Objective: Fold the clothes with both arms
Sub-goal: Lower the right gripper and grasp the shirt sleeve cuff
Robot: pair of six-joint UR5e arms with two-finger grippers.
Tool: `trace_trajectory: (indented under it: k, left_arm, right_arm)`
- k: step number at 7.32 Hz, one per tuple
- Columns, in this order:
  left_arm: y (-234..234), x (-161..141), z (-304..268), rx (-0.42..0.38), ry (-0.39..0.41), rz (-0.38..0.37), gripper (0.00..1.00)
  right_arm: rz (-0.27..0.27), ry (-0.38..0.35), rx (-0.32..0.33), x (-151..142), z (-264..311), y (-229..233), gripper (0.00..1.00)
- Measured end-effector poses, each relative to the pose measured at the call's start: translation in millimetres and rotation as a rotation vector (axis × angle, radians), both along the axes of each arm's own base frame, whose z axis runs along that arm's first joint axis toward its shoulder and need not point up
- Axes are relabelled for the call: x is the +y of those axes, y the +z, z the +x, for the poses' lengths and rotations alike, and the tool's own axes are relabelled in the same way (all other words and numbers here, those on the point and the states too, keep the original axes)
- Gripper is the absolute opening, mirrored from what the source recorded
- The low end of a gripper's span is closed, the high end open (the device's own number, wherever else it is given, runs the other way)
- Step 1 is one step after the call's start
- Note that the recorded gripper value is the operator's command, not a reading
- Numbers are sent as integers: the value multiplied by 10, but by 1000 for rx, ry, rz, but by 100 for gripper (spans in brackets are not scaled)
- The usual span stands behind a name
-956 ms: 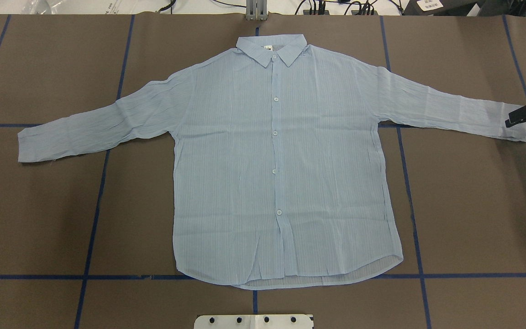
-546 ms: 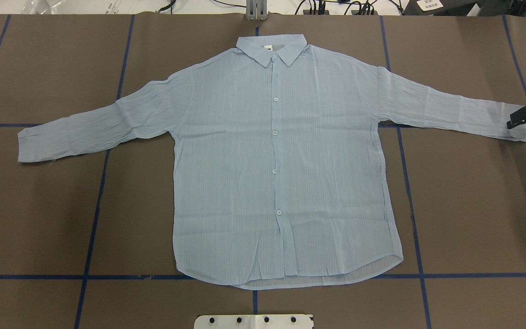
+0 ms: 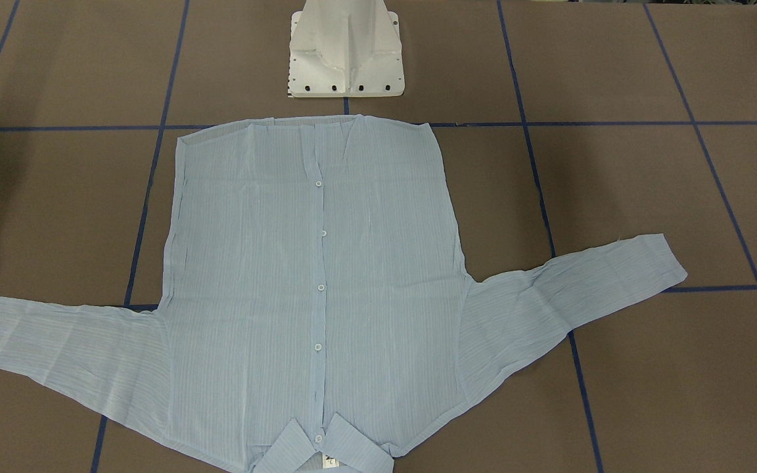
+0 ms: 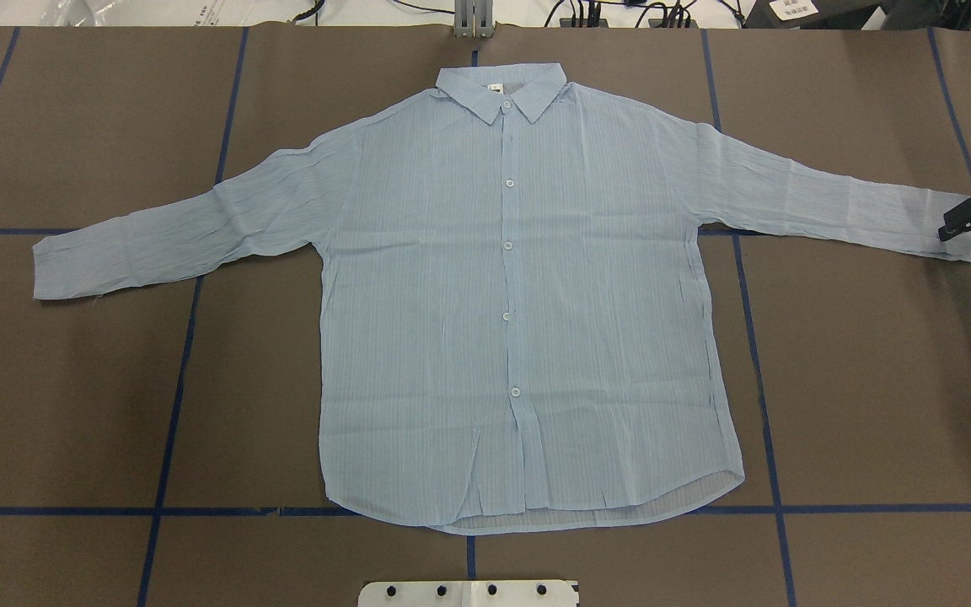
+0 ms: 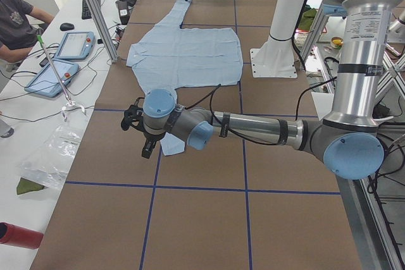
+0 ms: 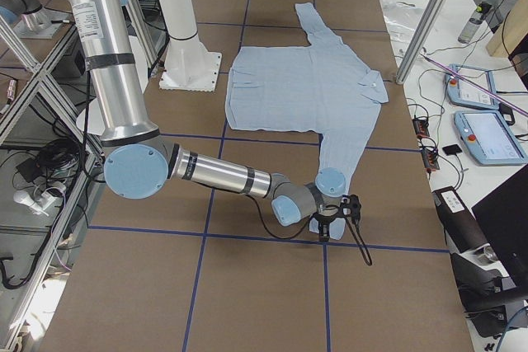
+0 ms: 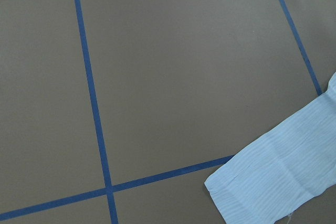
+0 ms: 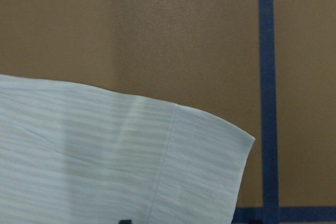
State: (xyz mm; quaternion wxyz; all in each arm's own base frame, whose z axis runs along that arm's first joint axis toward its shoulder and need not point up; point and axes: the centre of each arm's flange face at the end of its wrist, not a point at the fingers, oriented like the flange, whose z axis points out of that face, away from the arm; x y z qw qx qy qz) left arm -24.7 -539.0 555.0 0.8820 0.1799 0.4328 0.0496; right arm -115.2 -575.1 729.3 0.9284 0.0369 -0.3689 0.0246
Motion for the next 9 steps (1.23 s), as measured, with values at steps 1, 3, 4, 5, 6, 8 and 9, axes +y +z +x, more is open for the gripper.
trace_trajectory:
  k: [1, 3, 4, 5, 6, 8, 9]
  left_arm:
    - [-13, -8, -1, 0, 0, 2, 100]
    - [-24, -11, 0, 1, 0, 4, 100]
    - [-29, -14, 1, 1, 0, 5, 100]
    - [-33, -19, 3, 1, 0, 6, 100]
    - [-39, -25, 5, 1, 1, 7, 100]
    - [-49, -35, 8, 1, 0, 8, 100]
    - [-51, -37, 8, 1, 0, 8, 100]
  right_arm:
    - [-7, -1, 2, 2, -2, 8, 80]
    - [-17, 0, 6, 5, 0, 21, 65]
    - [-21, 0, 8, 6, 1, 26, 59]
    - [-22, 1, 8, 4, 3, 25, 59]
    - [-23, 1, 8, 2, 4, 23, 58]
    - [-24, 1, 9, 4, 6, 27, 51]
    - [-24, 2, 8, -2, 4, 18, 48]
